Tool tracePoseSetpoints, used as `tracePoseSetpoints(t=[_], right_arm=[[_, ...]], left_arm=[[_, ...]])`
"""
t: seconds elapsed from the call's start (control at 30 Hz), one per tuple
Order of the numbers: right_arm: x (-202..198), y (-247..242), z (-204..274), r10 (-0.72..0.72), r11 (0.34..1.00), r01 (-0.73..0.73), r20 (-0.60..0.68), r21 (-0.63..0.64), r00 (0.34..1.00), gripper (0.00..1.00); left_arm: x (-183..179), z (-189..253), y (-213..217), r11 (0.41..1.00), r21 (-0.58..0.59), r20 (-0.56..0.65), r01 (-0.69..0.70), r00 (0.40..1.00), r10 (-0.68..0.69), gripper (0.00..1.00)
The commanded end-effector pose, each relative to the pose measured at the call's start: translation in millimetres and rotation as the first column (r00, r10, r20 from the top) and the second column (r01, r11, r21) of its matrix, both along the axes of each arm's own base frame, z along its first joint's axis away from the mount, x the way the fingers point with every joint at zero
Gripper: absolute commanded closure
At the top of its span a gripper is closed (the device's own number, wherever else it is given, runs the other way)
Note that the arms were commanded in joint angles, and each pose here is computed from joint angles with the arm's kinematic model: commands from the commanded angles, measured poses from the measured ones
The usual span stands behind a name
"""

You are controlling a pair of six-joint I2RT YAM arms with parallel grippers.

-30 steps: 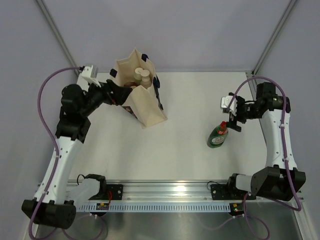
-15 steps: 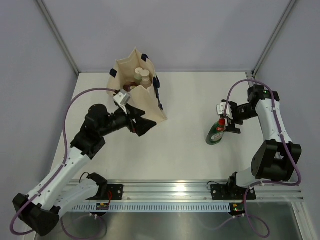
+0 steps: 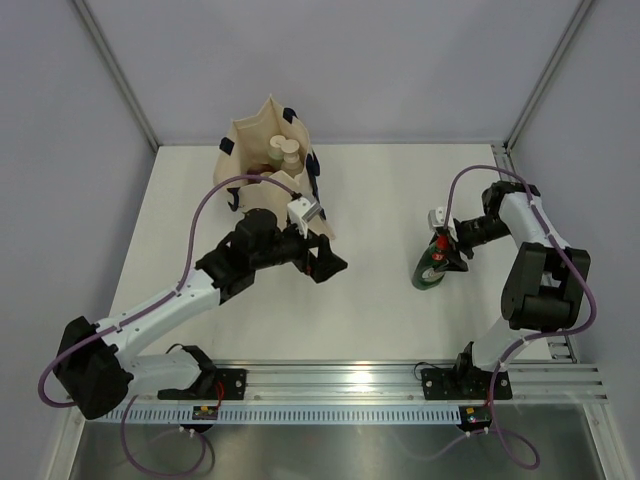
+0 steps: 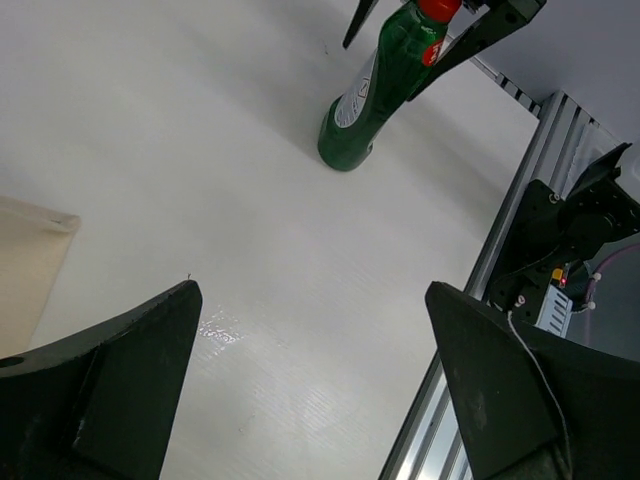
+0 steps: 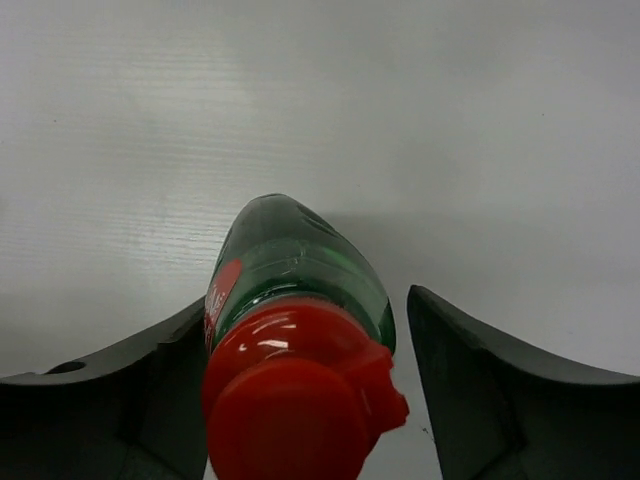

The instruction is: Place the personal care products into the canvas bag

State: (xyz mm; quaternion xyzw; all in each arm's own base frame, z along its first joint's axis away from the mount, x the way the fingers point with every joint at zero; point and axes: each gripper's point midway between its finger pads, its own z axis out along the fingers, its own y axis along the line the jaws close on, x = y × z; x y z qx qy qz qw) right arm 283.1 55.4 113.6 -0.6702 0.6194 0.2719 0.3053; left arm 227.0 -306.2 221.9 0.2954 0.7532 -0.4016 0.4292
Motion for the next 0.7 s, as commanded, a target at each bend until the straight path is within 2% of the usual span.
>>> tracePoseSetpoints(t=[0.0, 0.03, 0.1, 0.13, 0.17, 0.3, 0.43, 0.6, 0.63, 0.67], right_arm=[[-50.9, 22.7, 25.0, -0.007, 0.989, 0.047, -0.278, 0.137, 0.961, 0.32], [-49.1, 24.0, 26.2, -0.013, 0.988, 0.057, -0.283, 0.147, 0.959, 0.54], [-49.8, 25.0, 26.3, -0.024, 0.985, 0.074, -0.301, 0.153, 0.953, 0.69], [-50.2, 26.9, 28.1, -0.028, 0.983, 0.081, -0.302, 0.165, 0.953, 0.89], [-48.9, 30.1, 32.9, -0.035, 0.978, 0.092, -0.29, 0.185, 0.956, 1.0], [-35.6, 42.3, 62.4, -0.1, 0.945, 0.181, -0.286, 0.273, 0.953, 1.0], [-16.0, 53.3, 97.7, -0.174, 0.877, 0.326, -0.4, 0.353, 0.9, 1.0], [-1.2, 62.9, 129.3, -0.198, 0.788, 0.469, -0.558, 0.399, 0.806, 1.0], [3.2, 66.2, 140.2, -0.19, 0.765, 0.49, -0.58, 0.418, 0.792, 1.0], [1.0, 73.0, 148.4, -0.183, 0.751, 0.54, -0.666, 0.379, 0.723, 1.0]], left_arm=[[16.1, 38.6, -7.1, 0.995, -0.098, 0.141, -0.032, 0.989, 0.046, 0.01], [14.0, 40.7, -10.0, 0.994, -0.11, 0.15, -0.026, 0.988, 0.042, 0.01], [13.1, 32.4, -12.7, 0.994, -0.107, 0.145, -0.022, 0.989, 0.037, 0.01], [12.0, 32.6, -16.4, 0.993, -0.115, 0.151, -0.014, 0.988, 0.031, 0.01], [11.2, 29.3, -22.0, 0.994, -0.114, 0.15, -0.002, 0.989, 0.019, 0.01], [14.3, 19.3, -37.9, 0.995, -0.096, 0.148, 0.024, 0.989, -0.01, 0.01], [20.7, 12.0, -57.1, 0.997, -0.059, 0.159, 0.054, 0.986, -0.044, 0.01], [34.7, 15.9, -61.3, 1.0, -0.008, 0.179, 0.016, 0.984, -0.014, 0.01], [35.0, 28.8, -55.8, 1.0, -0.015, 0.216, 0.003, 0.976, 0.001, 0.01], [38.2, 35.6, -48.9, 0.999, -0.014, 0.239, -0.032, 0.97, 0.035, 0.01]])
